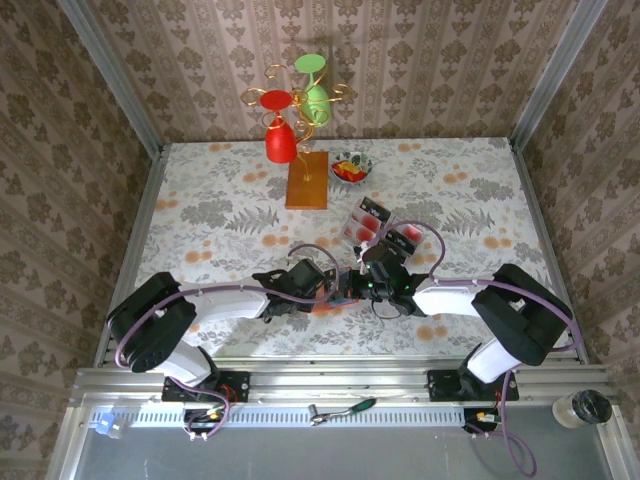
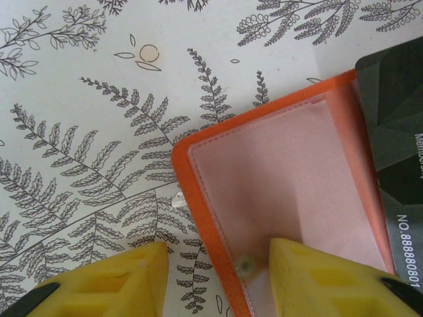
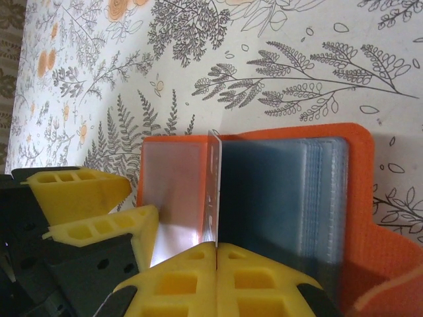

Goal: Put the credit cards into the card holder

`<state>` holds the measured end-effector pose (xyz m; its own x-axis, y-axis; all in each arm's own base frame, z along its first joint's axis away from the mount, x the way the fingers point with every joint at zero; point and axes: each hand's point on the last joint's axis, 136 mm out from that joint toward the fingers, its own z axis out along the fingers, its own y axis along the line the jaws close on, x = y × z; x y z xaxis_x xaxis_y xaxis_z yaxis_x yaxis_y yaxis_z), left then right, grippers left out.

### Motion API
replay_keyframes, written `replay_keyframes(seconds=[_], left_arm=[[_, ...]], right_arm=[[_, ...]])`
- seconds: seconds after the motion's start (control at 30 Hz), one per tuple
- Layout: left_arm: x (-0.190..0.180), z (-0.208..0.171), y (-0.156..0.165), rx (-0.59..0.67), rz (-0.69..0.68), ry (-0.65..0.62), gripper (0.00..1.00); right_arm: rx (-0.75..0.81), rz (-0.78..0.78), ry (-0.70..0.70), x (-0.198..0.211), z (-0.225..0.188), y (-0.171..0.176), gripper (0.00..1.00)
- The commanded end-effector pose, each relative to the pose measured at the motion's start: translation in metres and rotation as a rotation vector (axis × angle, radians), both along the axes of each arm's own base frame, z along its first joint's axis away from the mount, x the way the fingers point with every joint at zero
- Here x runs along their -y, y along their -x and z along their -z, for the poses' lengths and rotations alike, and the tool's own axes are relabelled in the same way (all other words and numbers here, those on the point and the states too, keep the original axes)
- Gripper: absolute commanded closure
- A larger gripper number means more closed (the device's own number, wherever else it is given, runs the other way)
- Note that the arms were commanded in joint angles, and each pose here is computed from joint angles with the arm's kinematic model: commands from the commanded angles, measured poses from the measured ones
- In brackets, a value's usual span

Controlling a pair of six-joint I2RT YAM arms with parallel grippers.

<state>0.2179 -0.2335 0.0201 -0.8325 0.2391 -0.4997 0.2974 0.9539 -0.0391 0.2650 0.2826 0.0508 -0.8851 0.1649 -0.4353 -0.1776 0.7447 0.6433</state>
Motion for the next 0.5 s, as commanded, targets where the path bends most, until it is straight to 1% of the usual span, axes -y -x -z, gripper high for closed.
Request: replay_keyframes(seconds=[0.0,0.47], left_arm=[[-0.0069,-0.0038,-0.0001,-0.001,-0.006,-0.031,0.55],[-0.0059,-0.0040,-0.0004,-0.001,-0.003,-0.032,0.55]], right_arm=[[-0.024,-0.010,0.011,0.0003,0.0115,0.0059,1.00],[-0.049,-0.028,0.012,-0.0014,0.0180,0.0102,1.00]])
